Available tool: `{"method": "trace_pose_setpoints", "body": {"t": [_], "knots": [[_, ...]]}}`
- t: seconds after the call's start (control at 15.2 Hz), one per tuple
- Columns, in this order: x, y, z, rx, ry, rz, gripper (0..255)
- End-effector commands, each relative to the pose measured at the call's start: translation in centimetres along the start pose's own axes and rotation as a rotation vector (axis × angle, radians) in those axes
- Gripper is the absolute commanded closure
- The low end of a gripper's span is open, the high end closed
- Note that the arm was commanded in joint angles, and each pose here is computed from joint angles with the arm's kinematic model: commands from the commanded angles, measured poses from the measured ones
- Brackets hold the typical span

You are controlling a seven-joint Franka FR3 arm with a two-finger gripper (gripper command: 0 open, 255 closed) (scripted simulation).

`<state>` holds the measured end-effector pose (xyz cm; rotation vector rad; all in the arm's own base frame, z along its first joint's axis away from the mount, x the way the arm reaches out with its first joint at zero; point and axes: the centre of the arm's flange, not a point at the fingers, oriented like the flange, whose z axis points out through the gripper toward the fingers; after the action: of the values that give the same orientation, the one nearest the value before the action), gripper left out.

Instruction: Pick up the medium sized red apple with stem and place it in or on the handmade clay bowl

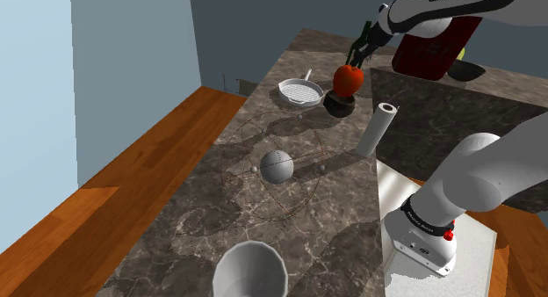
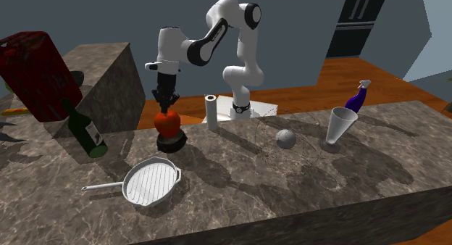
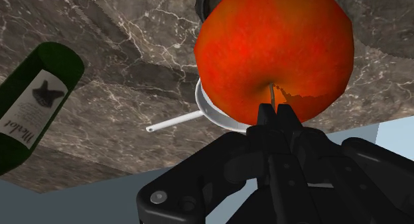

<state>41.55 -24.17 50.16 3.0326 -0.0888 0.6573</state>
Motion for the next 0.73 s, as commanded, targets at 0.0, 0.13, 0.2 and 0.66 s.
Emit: {"method": "trace_pose_setpoints", "body": {"t": [0.0,0.13,0.2,0.66], "knots": [[-0.16,0.05,0.26,0.000,0.001,0.000,255],[-0.16,0.05,0.26,0.000,0.001,0.000,255],[-0.16,0.05,0.26,0.000,0.001,0.000,255],[-0.16,0.05,0.26,0.000,0.001,0.000,0]]}}
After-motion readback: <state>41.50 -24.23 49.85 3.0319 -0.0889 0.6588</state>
